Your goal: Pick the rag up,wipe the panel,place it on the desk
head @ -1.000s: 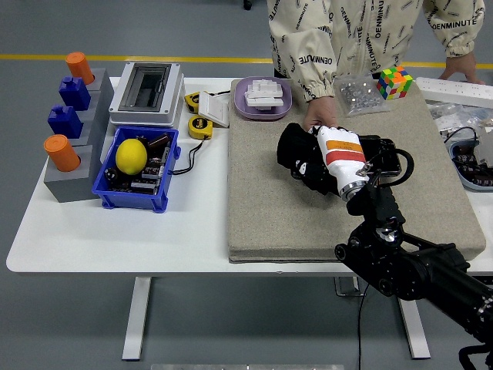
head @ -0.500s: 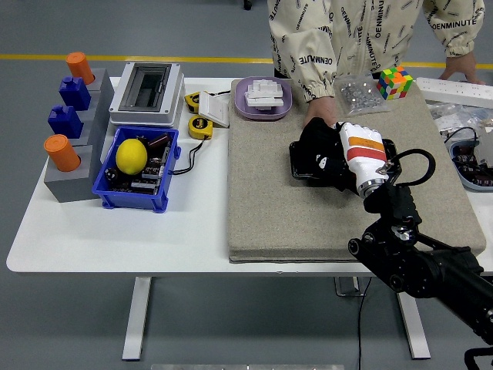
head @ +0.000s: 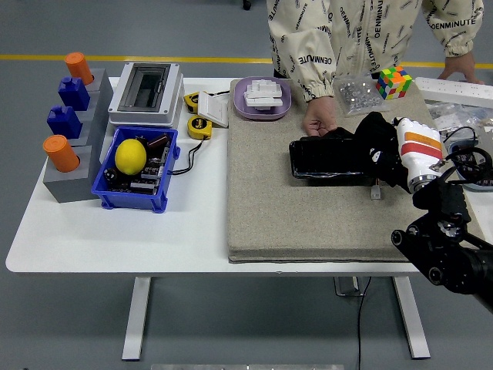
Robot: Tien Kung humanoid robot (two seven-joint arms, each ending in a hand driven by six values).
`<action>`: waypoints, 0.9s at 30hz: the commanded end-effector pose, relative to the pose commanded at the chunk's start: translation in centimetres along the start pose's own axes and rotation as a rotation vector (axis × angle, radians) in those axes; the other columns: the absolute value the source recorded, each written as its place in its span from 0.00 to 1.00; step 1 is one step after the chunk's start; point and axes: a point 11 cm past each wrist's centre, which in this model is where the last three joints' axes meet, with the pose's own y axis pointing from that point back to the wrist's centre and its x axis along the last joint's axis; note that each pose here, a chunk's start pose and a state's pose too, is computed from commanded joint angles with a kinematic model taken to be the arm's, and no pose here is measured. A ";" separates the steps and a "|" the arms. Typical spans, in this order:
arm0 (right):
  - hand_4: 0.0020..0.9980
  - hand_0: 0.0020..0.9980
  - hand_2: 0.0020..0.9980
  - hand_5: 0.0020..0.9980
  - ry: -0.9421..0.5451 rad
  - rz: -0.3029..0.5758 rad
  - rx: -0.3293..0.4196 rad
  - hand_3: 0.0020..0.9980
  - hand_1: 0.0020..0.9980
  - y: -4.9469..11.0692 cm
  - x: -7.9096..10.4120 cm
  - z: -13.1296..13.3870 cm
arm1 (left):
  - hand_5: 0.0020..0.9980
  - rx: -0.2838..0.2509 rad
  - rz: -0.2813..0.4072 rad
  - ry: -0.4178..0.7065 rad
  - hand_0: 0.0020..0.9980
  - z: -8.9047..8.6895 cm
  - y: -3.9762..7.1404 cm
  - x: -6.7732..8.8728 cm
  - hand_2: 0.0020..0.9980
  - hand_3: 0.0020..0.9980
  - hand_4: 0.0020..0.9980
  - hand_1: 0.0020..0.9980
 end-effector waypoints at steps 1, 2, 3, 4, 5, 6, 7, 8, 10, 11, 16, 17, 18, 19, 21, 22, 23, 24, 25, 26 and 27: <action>0.74 0.30 0.46 0.01 0.007 0.005 -0.010 0.46 0.43 -0.1 0.2 0.6 | 0.44 0.001 0.000 0.000 0.61 0.0 0.0 0.0 0.66 0.56 0.63 0.64; 0.74 0.30 0.46 0.01 0.013 0.009 -0.019 0.46 0.43 -0.1 0.4 1.1 | 0.44 0.001 0.000 0.001 0.61 0.0 0.0 0.0 0.66 0.56 0.63 0.64; 0.74 0.30 0.46 0.01 0.019 0.014 -0.033 0.46 0.43 -0.2 0.7 1.8 | 0.44 0.001 0.001 0.001 0.61 -0.1 0.0 0.0 0.66 0.56 0.63 0.64; 0.74 0.30 0.46 0.01 0.023 0.018 -0.042 0.46 0.43 -0.2 0.9 2.3 | 0.44 0.001 0.001 0.002 0.61 -0.1 0.0 0.0 0.66 0.56 0.63 0.64; 0.74 0.30 0.46 0.01 0.026 0.020 -0.046 0.46 0.43 -0.2 1.0 2.6 | 0.44 0.001 0.001 0.002 0.61 -0.1 0.0 0.0 0.66 0.56 0.63 0.64; 0.74 0.30 0.46 0.01 0.029 0.024 -0.054 0.46 0.43 -0.3 1.2 3.0 | 0.44 0.001 0.000 0.003 0.61 -0.1 0.0 0.0 0.66 0.56 0.63 0.64; 0.74 0.30 0.46 0.02 0.033 0.028 -0.060 0.46 0.43 -0.3 1.4 3.4 | 0.44 0.000 0.000 0.003 0.61 0.0 0.0 0.0 0.66 0.56 0.63 0.64; 0.74 0.30 0.46 0.02 0.036 0.030 -0.065 0.46 0.43 -0.3 1.5 3.7 | 0.44 0.000 0.000 0.003 0.61 0.0 0.0 0.0 0.66 0.56 0.63 0.64; 0.74 0.30 0.46 0.02 0.041 0.034 -0.074 0.46 0.43 -0.3 1.7 4.2 | 0.44 -0.001 -0.001 0.003 0.61 0.0 0.0 0.0 0.66 0.56 0.63 0.64; 0.74 0.30 0.46 0.02 0.044 0.035 -0.078 0.46 0.43 -0.3 1.8 4.5 | 0.44 -0.002 -0.001 0.003 0.61 0.0 0.0 -0.1 0.66 0.56 0.63 0.64; 0.74 0.30 0.46 0.02 0.051 0.035 -0.087 0.46 0.43 -0.2 1.8 5.0 | 0.44 0.000 -0.001 0.003 0.61 0.0 0.0 -0.1 0.66 0.56 0.63 0.64; 0.74 0.30 0.46 0.02 0.051 0.035 -0.086 0.46 0.43 -0.2 1.8 5.0 | 0.44 0.000 -0.001 0.003 0.61 0.0 0.0 -0.1 0.66 0.56 0.63 0.64; 0.74 0.30 0.46 0.02 0.050 0.034 -0.084 0.46 0.43 -0.2 1.8 4.9 | 0.44 0.000 -0.001 0.003 0.61 -0.1 0.0 -0.1 0.66 0.56 0.63 0.64; 0.74 0.30 0.46 0.02 0.050 0.034 -0.083 0.46 0.43 -0.2 1.7 4.8 | 0.44 0.000 -0.001 0.004 0.61 -0.1 0.0 -0.1 0.65 0.56 0.63 0.64; 0.74 0.30 0.46 0.02 0.047 0.033 -0.079 0.46 0.43 -0.1 1.6 4.6 | 0.44 0.000 -0.002 0.003 0.61 0.0 0.0 -0.1 0.65 0.56 0.63 0.64; 0.74 0.30 0.46 0.02 0.046 0.031 -0.077 0.46 0.43 -0.1 1.5 4.5 | 0.44 -0.001 -0.002 0.003 0.61 0.0 0.0 -0.1 0.65 0.56 0.63 0.64; 0.74 0.30 0.46 0.02 0.044 0.029 -0.075 0.46 0.43 -0.1 1.4 4.3 | 0.44 0.000 -0.002 0.003 0.61 0.0 0.0 -0.1 0.65 0.56 0.63 0.64; 0.74 0.30 0.46 0.02 0.043 0.028 -0.074 0.46 0.43 -0.1 1.4 4.3 | 0.44 0.000 -0.002 0.003 0.61 0.0 0.0 -0.1 0.65 0.56 0.63 0.64; 0.74 0.30 0.46 0.01 0.042 0.026 -0.071 0.46 0.43 0.0 1.2 4.1 | 0.44 0.001 -0.001 0.004 0.61 -0.1 0.0 -0.1 0.66 0.56 0.63 0.64; 0.74 0.30 0.46 0.01 0.040 0.023 -0.068 0.46 0.43 0.0 1.1 3.9 | 0.44 0.001 -0.002 0.004 0.61 -0.1 0.0 -0.1 0.66 0.56 0.63 0.64; 0.74 0.30 0.46 0.01 0.038 0.021 -0.065 0.46 0.43 0.1 1.0 3.7 | 0.44 0.001 -0.002 0.004 0.61 -0.1 0.0 -0.1 0.66 0.56 0.63 0.64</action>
